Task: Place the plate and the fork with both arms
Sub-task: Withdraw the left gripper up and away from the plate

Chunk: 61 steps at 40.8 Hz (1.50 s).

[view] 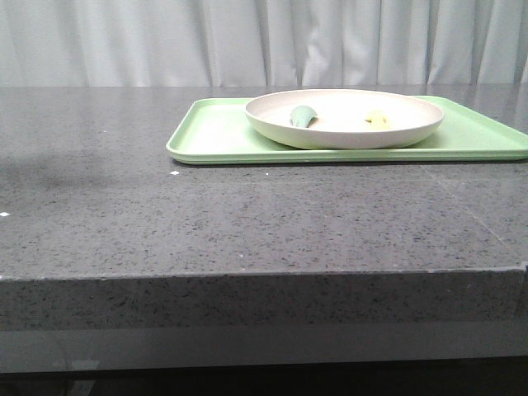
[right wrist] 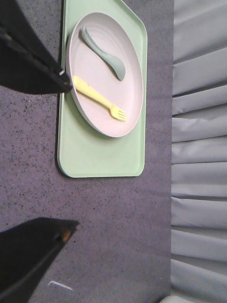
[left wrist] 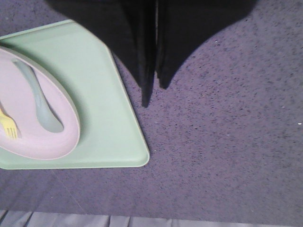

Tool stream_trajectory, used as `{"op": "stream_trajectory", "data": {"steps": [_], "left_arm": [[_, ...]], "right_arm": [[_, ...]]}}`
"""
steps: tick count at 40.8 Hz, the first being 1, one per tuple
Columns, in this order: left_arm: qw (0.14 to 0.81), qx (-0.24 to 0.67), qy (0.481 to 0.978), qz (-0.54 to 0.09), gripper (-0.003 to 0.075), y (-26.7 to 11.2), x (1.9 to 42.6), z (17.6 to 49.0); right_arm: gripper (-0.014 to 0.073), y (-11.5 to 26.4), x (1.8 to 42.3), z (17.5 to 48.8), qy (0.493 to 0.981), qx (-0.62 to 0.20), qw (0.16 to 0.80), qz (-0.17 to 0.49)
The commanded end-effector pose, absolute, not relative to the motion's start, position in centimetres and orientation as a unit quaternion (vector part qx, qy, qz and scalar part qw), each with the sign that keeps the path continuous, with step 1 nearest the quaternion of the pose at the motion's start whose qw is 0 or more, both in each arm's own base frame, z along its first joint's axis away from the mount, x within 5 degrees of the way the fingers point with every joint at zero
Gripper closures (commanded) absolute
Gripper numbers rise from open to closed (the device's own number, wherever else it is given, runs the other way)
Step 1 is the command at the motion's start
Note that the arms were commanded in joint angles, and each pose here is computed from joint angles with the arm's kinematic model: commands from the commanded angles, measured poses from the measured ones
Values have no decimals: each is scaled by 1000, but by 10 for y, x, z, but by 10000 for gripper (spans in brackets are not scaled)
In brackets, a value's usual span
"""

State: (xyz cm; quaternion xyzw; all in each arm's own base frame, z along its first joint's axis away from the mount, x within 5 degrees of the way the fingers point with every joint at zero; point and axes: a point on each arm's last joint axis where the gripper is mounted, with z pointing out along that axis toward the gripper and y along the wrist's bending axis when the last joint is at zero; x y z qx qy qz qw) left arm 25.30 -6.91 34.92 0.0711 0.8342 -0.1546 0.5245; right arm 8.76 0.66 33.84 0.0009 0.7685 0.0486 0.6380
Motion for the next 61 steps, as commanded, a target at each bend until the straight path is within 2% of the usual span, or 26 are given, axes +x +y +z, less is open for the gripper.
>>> {"op": "stream_trajectory", "data": {"steps": [1, 9, 18, 29, 47, 61], "left_arm": [[595, 51, 789, -144, 739, -58, 229, 365], [621, 77, 772, -110, 739, -45, 179, 348], [659, 75, 740, -112, 739, -32, 123, 332], [703, 80, 698, -111, 739, -23, 80, 322], [715, 81, 686, -113, 739, -21, 73, 324], [715, 81, 686, -113, 739, -21, 73, 324]], "right_arm": [[30, 6, 89, 356, 737, 1, 674, 47], [30, 6, 89, 356, 737, 1, 674, 47], [30, 6, 89, 356, 737, 1, 674, 47], [30, 6, 89, 355, 739, 1, 672, 47], [30, 7, 98, 355, 752, 1, 657, 47], [32, 15, 172, 376, 823, 24, 560, 93]]}}
